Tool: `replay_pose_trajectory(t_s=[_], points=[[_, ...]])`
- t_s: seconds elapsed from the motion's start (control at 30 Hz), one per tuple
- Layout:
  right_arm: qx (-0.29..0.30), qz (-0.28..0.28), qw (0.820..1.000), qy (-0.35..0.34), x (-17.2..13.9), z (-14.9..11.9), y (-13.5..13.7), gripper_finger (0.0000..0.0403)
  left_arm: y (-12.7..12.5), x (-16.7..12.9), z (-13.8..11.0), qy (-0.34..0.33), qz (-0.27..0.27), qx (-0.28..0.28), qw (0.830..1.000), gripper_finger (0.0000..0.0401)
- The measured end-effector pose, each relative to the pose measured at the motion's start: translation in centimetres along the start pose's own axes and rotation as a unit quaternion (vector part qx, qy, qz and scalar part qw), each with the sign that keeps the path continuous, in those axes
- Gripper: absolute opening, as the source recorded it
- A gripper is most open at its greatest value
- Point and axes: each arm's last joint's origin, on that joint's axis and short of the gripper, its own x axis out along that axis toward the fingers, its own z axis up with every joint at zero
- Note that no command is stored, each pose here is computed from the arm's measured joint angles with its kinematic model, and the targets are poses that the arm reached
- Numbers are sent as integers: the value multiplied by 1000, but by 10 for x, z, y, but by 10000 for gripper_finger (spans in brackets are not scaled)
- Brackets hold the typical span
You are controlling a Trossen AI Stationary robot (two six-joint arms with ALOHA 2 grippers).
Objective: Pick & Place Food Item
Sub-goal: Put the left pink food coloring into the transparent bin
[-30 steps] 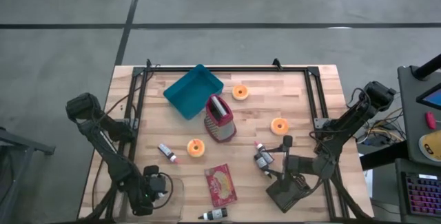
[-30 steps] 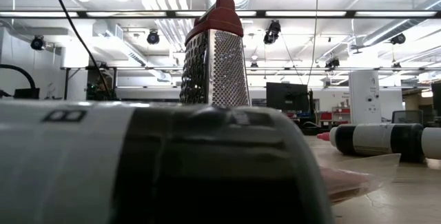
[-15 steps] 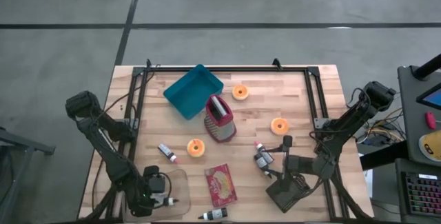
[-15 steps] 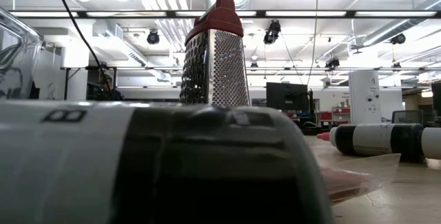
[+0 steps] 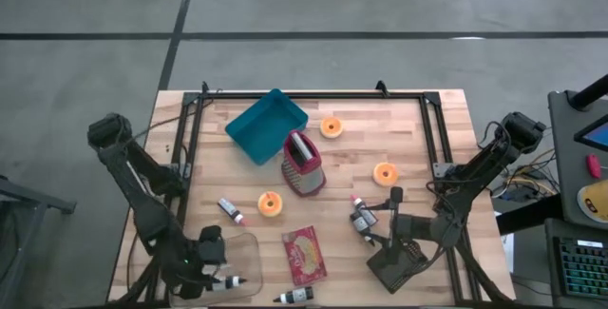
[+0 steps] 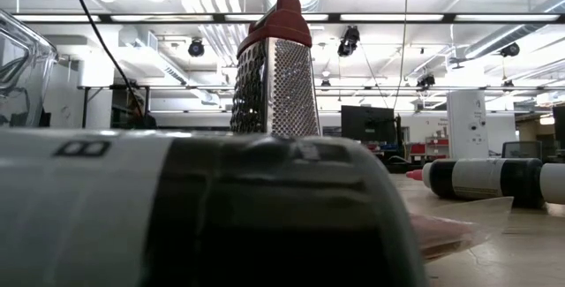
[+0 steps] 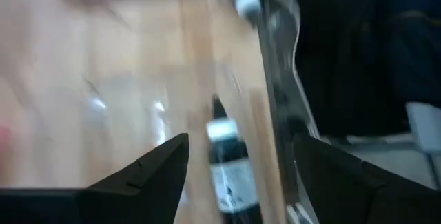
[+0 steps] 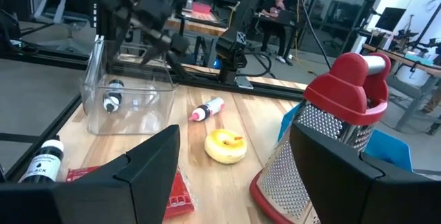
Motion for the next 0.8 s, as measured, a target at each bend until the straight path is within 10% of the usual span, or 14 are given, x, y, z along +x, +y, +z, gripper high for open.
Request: replay_pose_trajectory(t_s=[0.43, 0.8], points=[[-5, 0, 1000, 3, 0, -1, 0, 269, 56, -35, 7, 27, 272, 117, 955, 268], [-13, 0, 1000, 24, 0, -7, 0, 269, 101, -16, 15, 154, 259, 104, 948, 270]])
